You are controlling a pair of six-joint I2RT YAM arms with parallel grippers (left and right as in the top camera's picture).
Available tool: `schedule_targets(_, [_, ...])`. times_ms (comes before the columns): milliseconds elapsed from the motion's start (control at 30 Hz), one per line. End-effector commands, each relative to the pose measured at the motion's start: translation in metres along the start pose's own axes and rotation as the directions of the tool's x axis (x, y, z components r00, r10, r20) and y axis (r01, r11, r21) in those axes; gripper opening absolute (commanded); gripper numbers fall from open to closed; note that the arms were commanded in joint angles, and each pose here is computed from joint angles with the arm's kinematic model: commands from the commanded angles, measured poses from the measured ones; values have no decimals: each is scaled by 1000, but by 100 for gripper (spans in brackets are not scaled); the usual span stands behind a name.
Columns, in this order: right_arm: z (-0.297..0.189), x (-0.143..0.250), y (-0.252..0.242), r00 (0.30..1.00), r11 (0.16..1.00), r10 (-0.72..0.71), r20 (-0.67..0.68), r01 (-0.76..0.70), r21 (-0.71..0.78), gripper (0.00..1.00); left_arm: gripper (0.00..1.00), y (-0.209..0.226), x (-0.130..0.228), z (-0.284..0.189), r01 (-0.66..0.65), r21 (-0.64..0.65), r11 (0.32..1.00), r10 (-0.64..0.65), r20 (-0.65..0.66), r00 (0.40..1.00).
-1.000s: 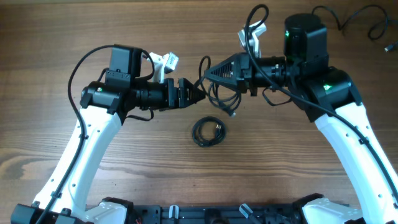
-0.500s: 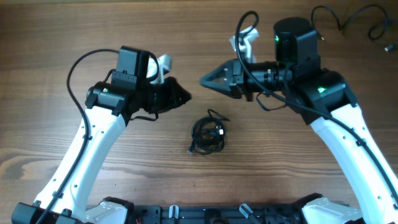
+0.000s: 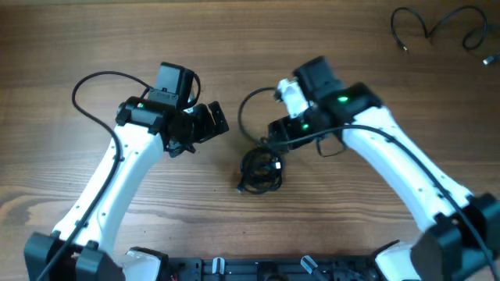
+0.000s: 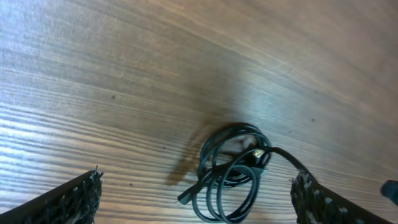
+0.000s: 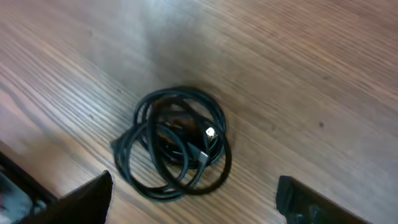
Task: Untangle cables
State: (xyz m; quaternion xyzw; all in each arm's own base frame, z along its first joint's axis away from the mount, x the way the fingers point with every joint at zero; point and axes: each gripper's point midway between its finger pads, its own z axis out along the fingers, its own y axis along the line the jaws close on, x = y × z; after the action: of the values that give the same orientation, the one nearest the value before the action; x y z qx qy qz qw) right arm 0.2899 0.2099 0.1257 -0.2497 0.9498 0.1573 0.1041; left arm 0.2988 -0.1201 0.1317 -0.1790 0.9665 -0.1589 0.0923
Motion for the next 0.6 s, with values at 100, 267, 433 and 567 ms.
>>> schedule_targets(100, [55,11,-2,987,993,-95,-128,104,63,59,100,29,-10,3,98,-64,993,-99,-12,995])
schedule_targets(267, [57,4,-8,993,992,-26,-111,39,117,4,100,35,-7,1,108,-76,991,-111,-29,993])
schedule_targets(433, [-12,-42,20,995,995,85,47,-87,51,4,84,4,10,-1,-47,113,992,62,-132,989])
schedule_targets(567, [-79,-60,37,977,986,159,140,-163,20,4,86,-13,19,-5,-79,219,973,118,-172,978])
